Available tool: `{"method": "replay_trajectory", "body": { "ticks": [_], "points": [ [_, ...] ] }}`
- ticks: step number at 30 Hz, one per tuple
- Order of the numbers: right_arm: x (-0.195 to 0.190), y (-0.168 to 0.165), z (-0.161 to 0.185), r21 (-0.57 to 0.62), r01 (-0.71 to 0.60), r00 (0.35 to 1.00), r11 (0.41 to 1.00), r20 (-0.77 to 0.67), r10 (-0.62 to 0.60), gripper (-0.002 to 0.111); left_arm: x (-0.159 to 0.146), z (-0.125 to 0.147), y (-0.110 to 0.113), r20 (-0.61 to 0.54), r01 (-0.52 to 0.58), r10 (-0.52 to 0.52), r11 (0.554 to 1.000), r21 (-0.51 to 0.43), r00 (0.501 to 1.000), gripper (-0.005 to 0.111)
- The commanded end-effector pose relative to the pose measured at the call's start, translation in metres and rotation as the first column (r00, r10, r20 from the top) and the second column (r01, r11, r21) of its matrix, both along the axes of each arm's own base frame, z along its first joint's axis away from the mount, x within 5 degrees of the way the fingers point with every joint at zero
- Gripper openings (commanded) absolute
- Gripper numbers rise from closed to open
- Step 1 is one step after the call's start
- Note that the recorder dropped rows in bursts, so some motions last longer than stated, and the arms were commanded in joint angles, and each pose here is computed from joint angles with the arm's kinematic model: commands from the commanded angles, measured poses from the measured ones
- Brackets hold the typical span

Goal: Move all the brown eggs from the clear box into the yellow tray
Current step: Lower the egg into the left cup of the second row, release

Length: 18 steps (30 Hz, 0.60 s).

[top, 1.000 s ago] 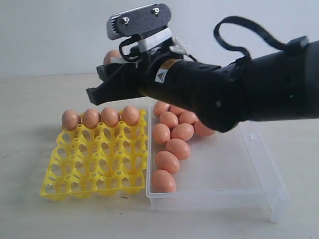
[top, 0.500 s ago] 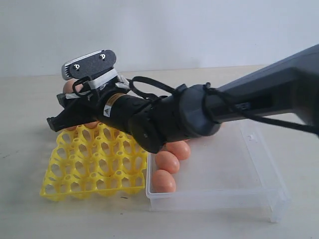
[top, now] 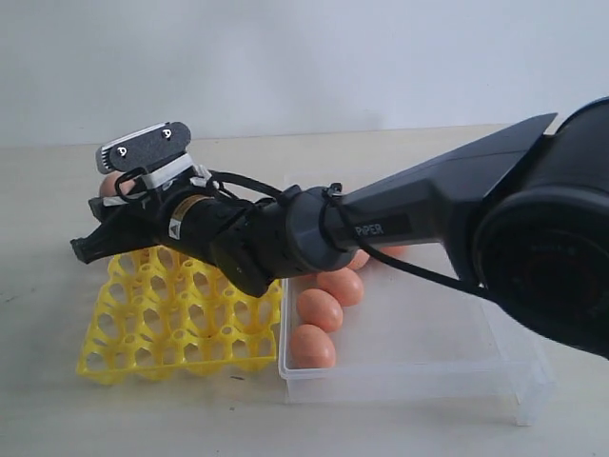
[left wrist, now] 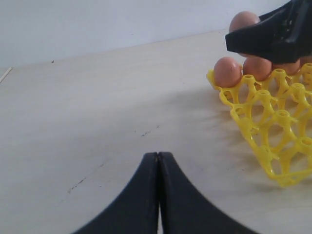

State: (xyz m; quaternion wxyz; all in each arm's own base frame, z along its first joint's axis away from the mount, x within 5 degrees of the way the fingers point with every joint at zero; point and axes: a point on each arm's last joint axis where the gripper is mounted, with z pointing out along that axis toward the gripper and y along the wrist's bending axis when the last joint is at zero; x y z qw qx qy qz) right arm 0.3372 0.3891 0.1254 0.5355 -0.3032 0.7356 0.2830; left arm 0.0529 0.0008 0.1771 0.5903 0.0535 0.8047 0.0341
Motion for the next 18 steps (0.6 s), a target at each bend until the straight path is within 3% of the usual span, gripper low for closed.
{"method": "replay_trajectory", "body": {
  "ticks": [1,18],
  "points": [
    [-0.003,0.003,-0.008,-0.032,-0.015,1.0,0.999,-0.017,0.014,0.0,0.0,0.002,0.0,0.016,0.004,-0.004,1.0,-0.007,1.0,0.0],
    [-0.005,0.003,-0.039,-0.15,-0.058,0.998,0.987,-0.017,0.056,0.0,0.0,0.002,0.0,0.016,0.005,-0.004,1.0,-0.005,1.0,0.0]
  ]
}}
